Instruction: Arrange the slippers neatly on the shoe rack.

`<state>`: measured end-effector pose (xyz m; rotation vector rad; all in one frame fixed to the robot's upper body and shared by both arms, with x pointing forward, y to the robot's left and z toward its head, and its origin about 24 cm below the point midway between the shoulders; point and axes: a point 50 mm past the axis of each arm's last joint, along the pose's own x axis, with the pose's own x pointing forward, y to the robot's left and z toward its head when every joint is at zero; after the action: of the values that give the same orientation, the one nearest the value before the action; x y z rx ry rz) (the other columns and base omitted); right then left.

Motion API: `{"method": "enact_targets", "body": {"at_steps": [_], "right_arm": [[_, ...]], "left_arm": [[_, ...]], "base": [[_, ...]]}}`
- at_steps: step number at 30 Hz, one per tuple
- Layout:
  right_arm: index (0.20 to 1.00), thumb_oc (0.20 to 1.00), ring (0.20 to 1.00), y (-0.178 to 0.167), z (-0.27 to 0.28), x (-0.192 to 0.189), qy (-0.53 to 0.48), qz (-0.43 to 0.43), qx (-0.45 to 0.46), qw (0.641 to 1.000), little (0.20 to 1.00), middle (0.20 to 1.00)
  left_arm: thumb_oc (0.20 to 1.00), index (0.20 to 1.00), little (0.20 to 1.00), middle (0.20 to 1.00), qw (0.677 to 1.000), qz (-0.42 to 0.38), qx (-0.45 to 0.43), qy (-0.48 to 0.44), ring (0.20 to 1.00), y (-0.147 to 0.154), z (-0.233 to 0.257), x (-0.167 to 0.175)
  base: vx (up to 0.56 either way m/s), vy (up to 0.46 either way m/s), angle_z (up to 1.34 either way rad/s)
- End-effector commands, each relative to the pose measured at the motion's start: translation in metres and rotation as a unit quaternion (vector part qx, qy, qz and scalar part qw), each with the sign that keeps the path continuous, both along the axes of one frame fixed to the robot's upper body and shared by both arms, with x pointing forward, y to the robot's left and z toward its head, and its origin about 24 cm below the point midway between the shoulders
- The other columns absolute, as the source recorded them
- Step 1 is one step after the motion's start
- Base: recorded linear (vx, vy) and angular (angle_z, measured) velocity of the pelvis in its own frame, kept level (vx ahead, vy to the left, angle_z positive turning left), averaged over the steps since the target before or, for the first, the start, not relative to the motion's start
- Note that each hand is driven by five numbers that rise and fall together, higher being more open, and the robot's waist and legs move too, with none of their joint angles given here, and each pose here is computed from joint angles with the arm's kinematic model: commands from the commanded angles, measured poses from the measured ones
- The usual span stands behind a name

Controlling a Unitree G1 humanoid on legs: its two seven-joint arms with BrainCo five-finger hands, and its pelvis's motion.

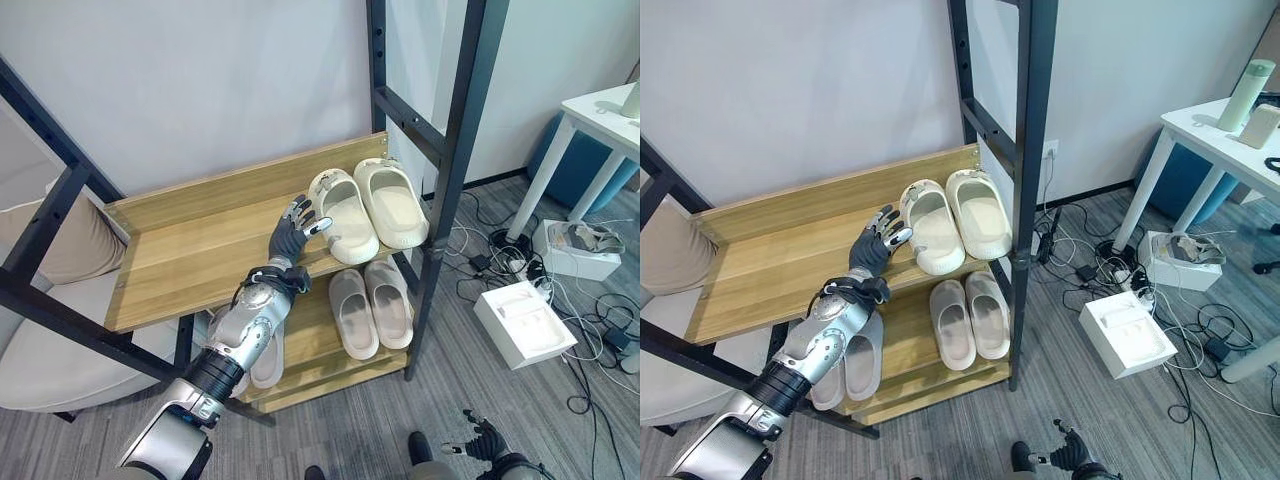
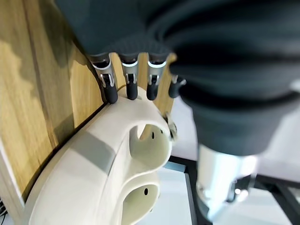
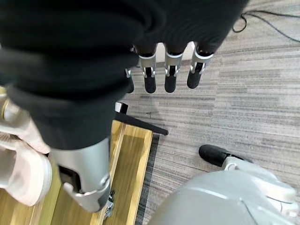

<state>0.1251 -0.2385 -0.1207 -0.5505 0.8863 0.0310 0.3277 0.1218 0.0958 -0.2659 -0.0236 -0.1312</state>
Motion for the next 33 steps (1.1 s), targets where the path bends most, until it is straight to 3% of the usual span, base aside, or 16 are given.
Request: {"method": "enact_targets", "body": {"at_steps": [1, 5, 11, 16, 18, 19, 20, 23, 24, 25, 26, 29, 30, 33], "right_arm": [[1.0, 1.0, 1.0, 0.004, 0.007, 0.021, -0.039, -0.009, 0.007, 0.999, 1.0, 1.0], [1.0, 1.0, 1.0, 0.001, 0.009, 0.03, -0.053, -0.028, 0.008, 0.998, 1.0, 1.0], [1.0, 1.0, 1.0, -0.008, 0.008, 0.037, -0.054, -0.056, 0.007, 0.997, 1.0, 1.0], [1.0, 1.0, 1.0, -0.01, 0.001, 0.036, -0.027, -0.07, 0.014, 0.997, 1.0, 1.0], [1.0, 1.0, 1.0, -0.011, -0.001, 0.037, -0.014, -0.07, 0.015, 0.997, 1.0, 1.0], [1.0, 1.0, 1.0, -0.005, -0.004, 0.04, -0.005, -0.065, 0.022, 0.998, 1.0, 1.0], [1.0, 1.0, 1.0, -0.005, -0.004, 0.04, -0.005, -0.065, 0.022, 0.998, 1.0, 1.0], [1.0, 1.0, 1.0, 0.0, -0.003, 0.049, -0.005, -0.052, 0.019, 0.998, 1.0, 1.0], [1.0, 1.0, 1.0, 0.004, -0.001, 0.056, -0.011, -0.042, 0.019, 0.999, 1.0, 1.0], [1.0, 1.0, 1.0, 0.004, -0.001, 0.056, -0.011, -0.042, 0.019, 0.999, 1.0, 1.0], [1.0, 1.0, 1.0, 0.007, 0.0, 0.06, -0.014, -0.03, 0.021, 0.999, 1.0, 1.0], [1.0, 1.0, 1.0, 0.011, 0.002, 0.066, -0.024, -0.018, 0.015, 0.999, 1.0, 1.0], [1.0, 1.0, 1.0, 0.013, 0.003, 0.069, -0.029, -0.013, 0.013, 0.999, 1.0, 1.0], [1.0, 1.0, 1.0, 0.01, 0.004, 0.07, -0.033, -0.017, 0.008, 0.999, 1.0, 1.0]], "left_arm": [[1.0, 1.0, 1.0, 1.0, 0.995, -0.012, 0.017, -0.102, 1.0, -0.017, 0.05, 0.016], [1.0, 1.0, 1.0, 1.0, 0.984, 0.047, -0.033, -0.171, 1.0, 0.001, 0.073, 0.001], [1.0, 1.0, 1.0, 1.0, 0.958, 0.033, -0.104, -0.264, 1.0, 0.008, 0.108, -0.019], [1.0, 1.0, 1.0, 1.0, 0.91, -0.097, -0.158, -0.372, 1.0, -0.011, 0.15, -0.054], [1.0, 1.0, 1.0, 1.0, 0.886, -0.179, -0.153, -0.399, 1.0, -0.026, 0.16, -0.072], [1.0, 1.0, 1.0, 1.0, 0.857, -0.251, -0.142, -0.428, 1.0, -0.04, 0.169, -0.089], [1.0, 1.0, 1.0, 1.0, 0.857, -0.251, -0.142, -0.428, 1.0, -0.04, 0.169, -0.089], [1.0, 1.0, 1.0, 1.0, 0.817, -0.365, -0.138, -0.425, 1.0, -0.067, 0.169, -0.111], [1.0, 1.0, 1.0, 1.0, 0.788, -0.436, -0.122, -0.418, 1.0, -0.083, 0.166, -0.125], [1.0, 1.0, 1.0, 1.0, 0.788, -0.436, -0.122, -0.418, 1.0, -0.083, 0.166, -0.125], [1.0, 1.0, 1.0, 1.0, 0.77, -0.502, -0.121, -0.374, 1.0, -0.101, 0.15, -0.135], [1.0, 1.0, 1.0, 1.0, 0.774, -0.534, -0.094, -0.328, 1.0, -0.11, 0.129, -0.133], [1.0, 1.0, 1.0, 1.0, 0.787, -0.557, -0.065, -0.258, 1.0, -0.116, 0.096, -0.13], [1.0, 1.0, 1.0, 1.0, 0.786, -0.564, -0.016, -0.255, 1.0, -0.113, 0.085, -0.129]], "base": [[0.0, 0.0, 0.0], [0.0, 0.0, 0.0], [0.0, 0.001, 0.01], [0.0, 0.007, 0.04], [0.0, 0.014, 0.15], [0.0, 0.008, 0.14], [-0.01, 0.009, 0.09], [0.0, 0.0, 0.0], [0.0, 0.0, 0.0], [0.0, 0.0, 0.0], [0.0, 0.0, 0.0], [0.0, 0.0, 0.0], [0.0, 0.0, 0.0], [0.0, 0.014, -0.02]]}}
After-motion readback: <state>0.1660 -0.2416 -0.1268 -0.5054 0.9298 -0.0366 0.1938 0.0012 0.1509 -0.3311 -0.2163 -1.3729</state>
